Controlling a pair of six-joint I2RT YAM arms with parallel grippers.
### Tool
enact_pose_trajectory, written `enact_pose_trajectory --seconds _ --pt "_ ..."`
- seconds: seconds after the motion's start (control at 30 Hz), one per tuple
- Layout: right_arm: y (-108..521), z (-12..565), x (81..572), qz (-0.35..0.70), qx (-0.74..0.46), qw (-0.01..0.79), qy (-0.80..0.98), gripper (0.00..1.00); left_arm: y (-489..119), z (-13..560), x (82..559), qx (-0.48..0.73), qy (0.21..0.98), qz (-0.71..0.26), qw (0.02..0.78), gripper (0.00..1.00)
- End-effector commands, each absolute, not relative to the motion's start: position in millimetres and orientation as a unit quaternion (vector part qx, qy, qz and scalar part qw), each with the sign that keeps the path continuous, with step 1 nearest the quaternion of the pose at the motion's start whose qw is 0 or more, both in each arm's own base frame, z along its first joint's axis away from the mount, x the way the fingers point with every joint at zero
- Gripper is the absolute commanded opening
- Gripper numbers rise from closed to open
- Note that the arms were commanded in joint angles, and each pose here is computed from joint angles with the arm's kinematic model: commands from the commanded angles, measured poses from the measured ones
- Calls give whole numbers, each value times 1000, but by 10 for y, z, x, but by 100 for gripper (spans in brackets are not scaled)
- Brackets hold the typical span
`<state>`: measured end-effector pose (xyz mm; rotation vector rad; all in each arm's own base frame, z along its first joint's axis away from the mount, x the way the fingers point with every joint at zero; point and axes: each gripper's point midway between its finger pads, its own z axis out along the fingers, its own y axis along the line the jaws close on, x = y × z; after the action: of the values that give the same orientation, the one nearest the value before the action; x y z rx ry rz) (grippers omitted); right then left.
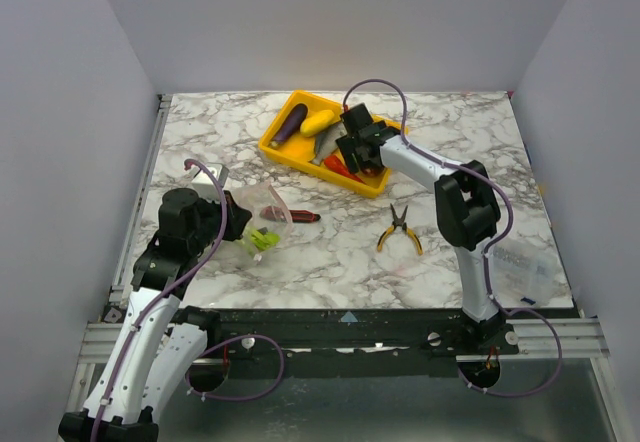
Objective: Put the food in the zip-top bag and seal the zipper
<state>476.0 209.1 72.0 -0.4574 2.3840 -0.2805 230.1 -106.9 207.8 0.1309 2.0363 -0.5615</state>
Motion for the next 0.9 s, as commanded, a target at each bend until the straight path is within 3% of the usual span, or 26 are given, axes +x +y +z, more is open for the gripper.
enact_pose_trajectory --seconds 0.0,0.23,0.53,0.67,0.87 --pt "2105 563 4705 -100 -180 330 921 90 -1165 2150 2284 65 829 -257 491 0" --pt "2145 803 4763 -86 -156 362 915 53 -1211 2136 2263 72 831 -261 487 0" --pt "2214 1721 4497 13 -102 439 892 25 -1125 2110 2292 64 835 -237 492 0" --pt "2494 1908 4085 133 -98 443 881 20 -1130 2128 2296 66 834 -238 493 0" --pt "3308 2464 3068 433 -154 462 759 22 -1122 2122 2301 65 835 -237 493 0"
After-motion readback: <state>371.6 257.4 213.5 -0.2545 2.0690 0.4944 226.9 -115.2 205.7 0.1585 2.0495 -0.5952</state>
